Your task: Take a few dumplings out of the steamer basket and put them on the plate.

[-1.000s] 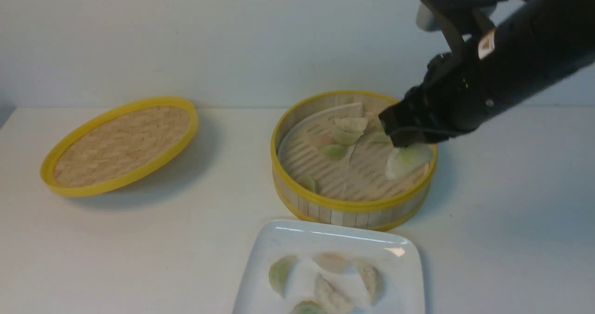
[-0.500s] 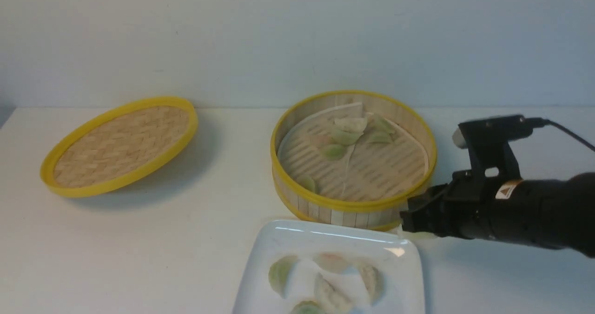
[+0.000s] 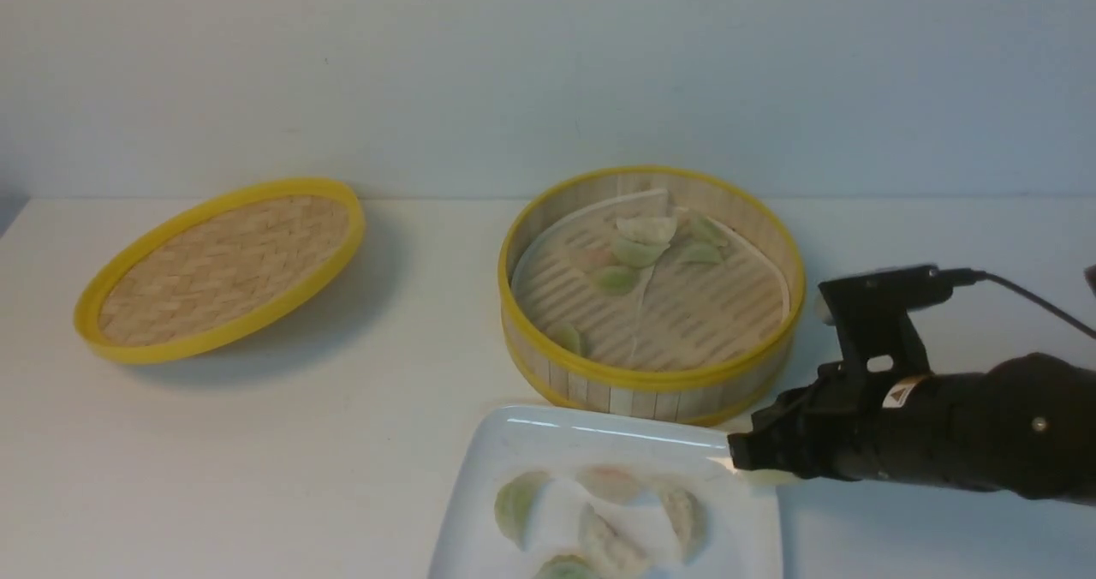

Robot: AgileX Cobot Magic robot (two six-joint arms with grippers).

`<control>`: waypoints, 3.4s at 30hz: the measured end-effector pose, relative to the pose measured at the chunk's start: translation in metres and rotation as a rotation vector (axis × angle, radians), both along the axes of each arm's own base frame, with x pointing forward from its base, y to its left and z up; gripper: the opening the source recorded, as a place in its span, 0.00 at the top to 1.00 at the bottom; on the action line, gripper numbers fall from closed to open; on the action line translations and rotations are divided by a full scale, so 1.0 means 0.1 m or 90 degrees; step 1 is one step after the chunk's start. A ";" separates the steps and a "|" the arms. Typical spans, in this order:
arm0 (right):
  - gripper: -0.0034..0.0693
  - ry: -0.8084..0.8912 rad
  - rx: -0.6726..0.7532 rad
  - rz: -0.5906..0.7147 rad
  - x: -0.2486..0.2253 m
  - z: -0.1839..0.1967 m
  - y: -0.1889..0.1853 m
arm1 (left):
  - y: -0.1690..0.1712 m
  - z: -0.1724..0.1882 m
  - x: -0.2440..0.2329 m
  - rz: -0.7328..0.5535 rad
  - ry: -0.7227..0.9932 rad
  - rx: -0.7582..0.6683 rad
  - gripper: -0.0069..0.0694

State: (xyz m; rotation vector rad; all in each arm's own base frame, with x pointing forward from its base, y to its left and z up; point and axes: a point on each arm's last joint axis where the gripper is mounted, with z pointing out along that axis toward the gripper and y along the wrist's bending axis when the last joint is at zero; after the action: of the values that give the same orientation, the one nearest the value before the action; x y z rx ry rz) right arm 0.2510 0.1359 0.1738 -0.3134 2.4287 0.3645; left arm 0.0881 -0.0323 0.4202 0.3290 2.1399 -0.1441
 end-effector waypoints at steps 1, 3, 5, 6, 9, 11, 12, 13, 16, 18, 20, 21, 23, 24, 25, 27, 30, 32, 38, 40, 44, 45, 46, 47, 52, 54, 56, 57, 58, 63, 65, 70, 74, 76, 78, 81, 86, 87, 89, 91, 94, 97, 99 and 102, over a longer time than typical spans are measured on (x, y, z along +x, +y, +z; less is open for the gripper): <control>0.95 0.000 0.000 0.004 -0.01 0.00 0.02 | 0.00 0.00 0.00 0.000 0.000 0.000 0.92; 0.95 0.001 -0.002 0.014 -0.03 -0.02 0.06 | 0.00 0.00 0.00 0.000 0.000 0.000 0.92; 0.95 0.006 -0.004 0.022 -0.04 -0.04 0.09 | 0.00 0.00 0.00 0.001 -0.001 0.001 0.92; 0.95 0.009 -0.005 0.025 -0.05 -0.05 0.10 | 0.00 0.00 0.00 0.001 -0.001 0.001 0.92; 0.95 0.020 -0.008 0.030 -0.06 -0.07 0.11 | 0.00 0.00 0.00 0.001 0.000 0.001 0.92; 0.95 0.032 -0.009 0.035 -0.08 -0.08 0.12 | 0.00 0.00 0.00 0.001 0.000 0.001 0.92; 0.95 0.042 -0.009 0.039 -0.09 -0.09 0.12 | 0.00 0.00 0.00 0.001 0.000 0.001 0.92; 0.95 0.053 -0.009 0.043 -0.11 -0.09 0.12 | 0.00 0.00 0.00 0.001 0.000 0.001 0.92; 0.95 0.078 -0.010 0.067 -0.18 -0.11 0.19 | 0.00 0.00 0.00 0.001 0.000 0.001 0.92; 0.95 0.083 -0.011 0.087 -0.23 -0.11 0.26 | 0.00 0.00 0.00 0.001 0.000 0.001 0.92; 0.95 0.080 -0.013 0.101 -0.27 -0.12 0.32 | 0.00 0.00 0.00 0.001 -0.001 0.002 0.92; 0.95 0.080 -0.013 0.104 -0.27 -0.13 0.33 | 0.00 0.00 0.00 0.001 -0.001 0.002 0.92; 0.95 0.080 -0.019 0.114 -0.29 -0.17 0.38 | 0.00 0.00 0.00 0.001 -0.001 0.002 0.92; 0.95 0.081 -0.019 0.114 -0.30 -0.19 0.39 | 0.00 0.00 0.00 0.001 -0.001 0.002 0.92; 0.95 0.081 -0.020 0.114 -0.29 -0.19 0.39 | 0.00 0.00 0.00 0.001 -0.001 0.002 0.92; 0.95 0.087 -0.026 0.112 -0.29 -0.24 0.40 | 0.00 0.00 0.00 0.001 -0.001 0.002 0.92; 0.95 0.086 -0.027 0.110 -0.27 -0.26 0.41 | 0.00 0.00 0.00 0.001 -0.001 0.002 0.92; 0.94 0.087 -0.026 0.109 -0.27 -0.26 0.41 | 0.00 0.00 0.01 0.001 -0.001 0.003 0.92; 0.80 0.097 -0.028 0.110 -0.27 -0.29 0.42 | 0.00 0.00 0.01 0.002 -0.001 0.003 0.92; 0.72 0.103 -0.030 0.112 -0.27 -0.30 0.42 | 0.00 0.00 0.01 0.002 -0.001 0.003 0.92; 0.56 0.107 -0.029 0.115 -0.29 -0.28 0.42 | 0.00 0.00 0.01 0.002 -0.001 0.003 0.92; 0.53 0.107 -0.027 0.116 -0.29 -0.27 0.42 | 0.00 0.00 0.01 0.002 -0.001 0.003 0.92; 0.50 0.105 -0.025 0.117 -0.29 -0.25 0.42 | 0.00 0.00 0.01 0.002 -0.001 0.003 0.92; 0.49 0.103 -0.024 0.117 -0.30 -0.24 0.42 | 0.00 0.00 0.01 0.002 -0.001 0.003 0.92; 0.44 0.106 -0.008 0.135 -0.37 -0.08 0.40 | 0.00 0.00 0.01 0.002 -0.001 0.003 0.92; 0.44 0.104 -0.001 0.142 -0.40 -0.01 0.39 | 0.00 0.00 0.01 0.002 -0.001 0.003 0.92; 0.44 0.099 0.002 0.145 -0.41 0.03 0.39 | 0.00 0.00 0.01 0.002 -0.001 0.003 0.92; 0.44 0.090 0.005 0.148 -0.42 0.07 0.38 | 0.00 0.00 0.01 0.002 -0.001 0.003 0.92; 0.44 0.083 0.007 0.151 -0.43 0.11 0.37 | 0.00 0.00 0.01 0.002 -0.001 0.003 0.92; 0.58 0.102 -0.012 0.167 -0.45 0.15 0.27 | 0.00 0.00 0.01 0.002 -0.001 0.003 0.92; 0.69 0.127 -0.029 0.167 -0.44 0.13 0.18 | 0.00 0.00 0.01 0.002 -0.001 0.003 0.92; 0.94 0.182 -0.055 0.160 -0.37 0.15 0.00 | 0.00 0.00 0.01 0.002 -0.001 0.003 0.92; 0.97 0.192 -0.050 0.170 -0.32 0.26 0.02 | 0.00 0.00 0.01 0.002 -0.001 0.003 0.92; 0.97 0.196 -0.051 0.178 -0.32 0.26 0.05 | 0.00 0.00 0.01 0.002 -0.001 0.003 0.92; 0.97 0.215 -0.058 0.192 -0.34 0.21 0.10 | 0.00 0.00 0.01 0.002 -0.001 0.003 0.92; 0.97 0.242 -0.073 0.208 -0.35 0.10 0.16 | 0.00 0.00 0.01 0.002 -0.001 0.003 0.92; 0.97 0.268 -0.094 0.211 -0.31 -0.09 0.20 | 0.00 0.00 0.01 0.002 -0.001 0.003 0.92; 0.97 0.268 -0.094 0.211 -0.31 -0.09 0.20 | 0.00 0.00 0.01 0.002 -0.001 0.003 0.92; 0.97 0.280 -0.102 0.207 -0.28 -0.19 0.21 | 0.00 0.00 0.01 0.002 -0.001 0.003 0.92; 0.97 0.286 -0.106 0.204 -0.27 -0.25 0.21 | 0.00 0.00 0.01 0.002 -0.001 0.003 0.92; 0.97 0.286 -0.100 0.195 -0.24 -0.31 0.24 | 0.00 0.00 0.01 0.002 -0.001 0.003 0.92; 0.97 0.267 -0.099 0.206 -0.24 -0.32 0.30 | 0.00 0.00 0.01 0.002 -0.001 0.003 0.92; 0.97 0.254 -0.096 0.216 -0.26 -0.32 0.35 | 0.00 0.00 0.01 0.002 -0.001 0.003 0.92; 0.97 0.224 -0.090 0.230 -0.27 -0.31 0.44 | 0.00 0.00 0.01 0.002 -0.001 0.003 0.92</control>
State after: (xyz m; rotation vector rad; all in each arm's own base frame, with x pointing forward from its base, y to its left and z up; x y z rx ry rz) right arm 0.2239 0.1799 0.1428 -0.8163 2.7464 0.4352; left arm 0.0888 -0.0323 0.4202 0.3292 2.1393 -0.1370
